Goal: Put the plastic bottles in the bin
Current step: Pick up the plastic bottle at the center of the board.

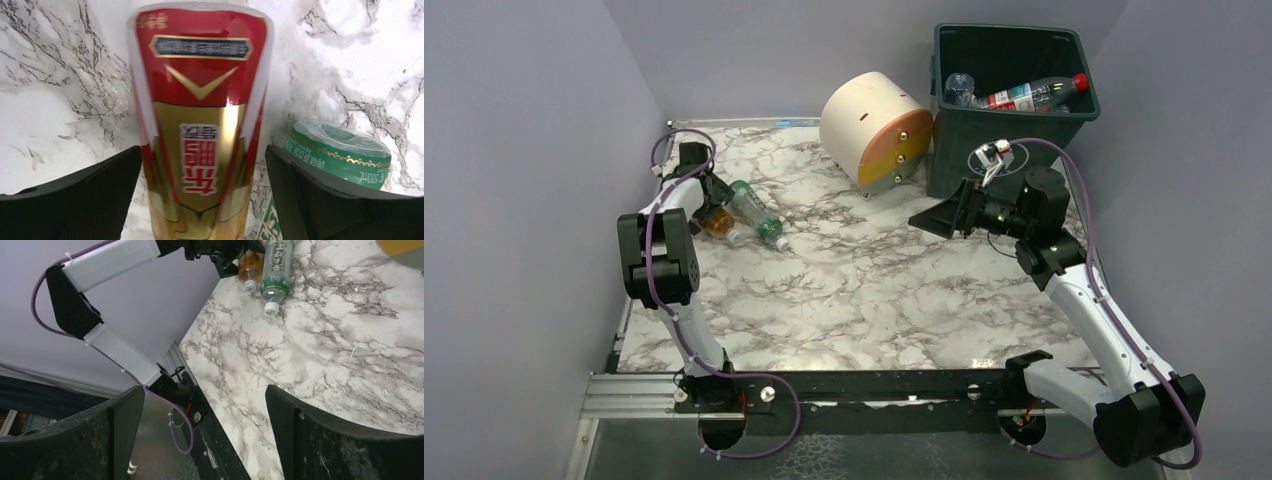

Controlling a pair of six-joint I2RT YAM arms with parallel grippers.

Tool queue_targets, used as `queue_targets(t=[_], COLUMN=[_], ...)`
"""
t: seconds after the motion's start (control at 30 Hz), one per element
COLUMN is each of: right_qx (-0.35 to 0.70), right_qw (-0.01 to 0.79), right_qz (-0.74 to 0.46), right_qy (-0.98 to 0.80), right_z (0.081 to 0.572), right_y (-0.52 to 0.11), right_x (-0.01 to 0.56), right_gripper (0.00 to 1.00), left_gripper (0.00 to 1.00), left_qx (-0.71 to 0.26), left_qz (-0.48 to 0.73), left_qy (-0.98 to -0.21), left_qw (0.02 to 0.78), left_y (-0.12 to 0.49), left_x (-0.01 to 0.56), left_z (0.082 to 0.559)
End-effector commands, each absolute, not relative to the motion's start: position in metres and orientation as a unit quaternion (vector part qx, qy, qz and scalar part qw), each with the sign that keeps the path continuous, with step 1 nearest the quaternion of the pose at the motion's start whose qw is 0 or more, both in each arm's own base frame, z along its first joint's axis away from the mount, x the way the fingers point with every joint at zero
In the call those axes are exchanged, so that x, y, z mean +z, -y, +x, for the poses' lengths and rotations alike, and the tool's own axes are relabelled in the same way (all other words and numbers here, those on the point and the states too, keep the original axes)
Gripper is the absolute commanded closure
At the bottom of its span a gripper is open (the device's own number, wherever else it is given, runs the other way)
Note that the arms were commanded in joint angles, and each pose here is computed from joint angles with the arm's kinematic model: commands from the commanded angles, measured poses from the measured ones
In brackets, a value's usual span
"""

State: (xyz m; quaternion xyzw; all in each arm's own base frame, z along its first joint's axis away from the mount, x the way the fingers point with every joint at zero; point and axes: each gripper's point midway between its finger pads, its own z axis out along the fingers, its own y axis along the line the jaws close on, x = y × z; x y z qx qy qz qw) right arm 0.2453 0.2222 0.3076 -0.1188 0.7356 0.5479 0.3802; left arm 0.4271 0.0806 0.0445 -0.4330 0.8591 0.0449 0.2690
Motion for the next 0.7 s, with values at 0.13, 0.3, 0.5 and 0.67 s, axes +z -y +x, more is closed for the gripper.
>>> queue_targets(t=[0.13, 0.3, 0.5, 0.67], right_qx=[0.559, 0.561, 0.564, 0.567], right_qw=[0.373, 0.371, 0.363, 0.363], right_qz=[-0.133, -0.132, -0.132, -0.131], right_qy=[-0.728, -0.729, -0.730, -0.728], right_z=[0.242, 0.243, 0.244, 0.242], right_y=[-0.227, -0.227, -0.229, -0.229], right_x=[0.304, 0.300, 0.297, 0.298], right_gripper=[0.07, 0.07, 0.07, 0.07], left_gripper=[0.12, 0.27, 0.45, 0.46], left_qx=[0.059, 0.058, 0.028, 0.001], left_qz=[-0.438, -0.431, -0.415, -0.398], left_qy=[-0.852, -0.854, -0.862, -0.863], left_qw=[0.281, 0.286, 0.290, 0.311], left_y=[-0.088, -0.087, -0.074, -0.065], left_x=[0.058, 0.063, 0.069, 0.093], left_z=[0.425, 0.415, 0.405, 0.394])
